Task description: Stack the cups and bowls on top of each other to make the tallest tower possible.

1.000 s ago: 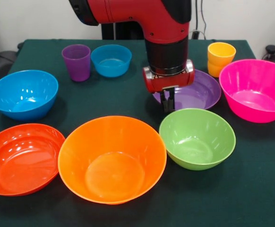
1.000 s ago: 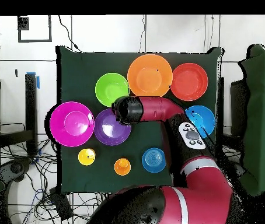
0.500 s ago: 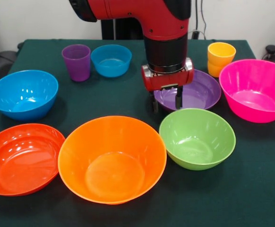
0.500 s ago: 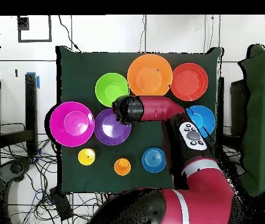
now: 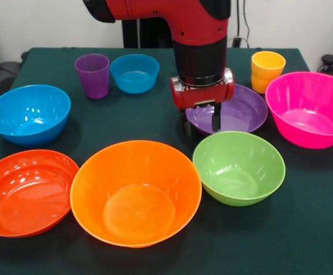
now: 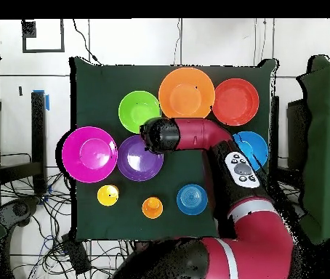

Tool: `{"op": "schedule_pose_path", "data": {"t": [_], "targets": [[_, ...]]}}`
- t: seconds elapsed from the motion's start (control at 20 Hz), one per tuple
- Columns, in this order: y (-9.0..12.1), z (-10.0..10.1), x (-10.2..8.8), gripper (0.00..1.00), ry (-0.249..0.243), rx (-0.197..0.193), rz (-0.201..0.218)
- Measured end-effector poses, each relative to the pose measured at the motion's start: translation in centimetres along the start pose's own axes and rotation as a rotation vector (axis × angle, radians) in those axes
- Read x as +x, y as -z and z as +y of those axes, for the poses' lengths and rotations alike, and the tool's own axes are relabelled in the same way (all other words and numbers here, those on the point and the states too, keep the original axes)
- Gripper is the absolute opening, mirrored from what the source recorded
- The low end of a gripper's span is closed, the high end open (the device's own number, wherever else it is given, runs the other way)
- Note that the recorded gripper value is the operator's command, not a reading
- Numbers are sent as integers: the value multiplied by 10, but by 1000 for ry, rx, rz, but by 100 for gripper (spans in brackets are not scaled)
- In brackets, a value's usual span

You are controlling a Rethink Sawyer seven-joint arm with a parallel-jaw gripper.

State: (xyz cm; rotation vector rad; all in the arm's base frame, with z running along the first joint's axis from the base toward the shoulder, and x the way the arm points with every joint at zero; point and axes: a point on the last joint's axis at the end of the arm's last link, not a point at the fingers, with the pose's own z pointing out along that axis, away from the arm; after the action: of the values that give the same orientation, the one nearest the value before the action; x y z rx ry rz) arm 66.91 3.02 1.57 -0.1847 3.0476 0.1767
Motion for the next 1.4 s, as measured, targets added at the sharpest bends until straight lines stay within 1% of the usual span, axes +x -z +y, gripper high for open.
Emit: {"op": "schedule_pose_path", "data": {"t": [0.2, 0.35, 0.4, 0.6, 0.85, 1.1, 1.4], "targets": [[5, -1, -3, 100, 1, 5, -7], [12, -1, -3, 100, 5, 10, -13], [20, -1, -2, 100, 7, 15, -16], [32, -3, 3, 100, 8, 21, -16], [46, -12, 18, 100, -3, 27, -6], [46, -21, 38, 100, -25, 17, 25], [43, -19, 51, 100, -26, 7, 49]]}}
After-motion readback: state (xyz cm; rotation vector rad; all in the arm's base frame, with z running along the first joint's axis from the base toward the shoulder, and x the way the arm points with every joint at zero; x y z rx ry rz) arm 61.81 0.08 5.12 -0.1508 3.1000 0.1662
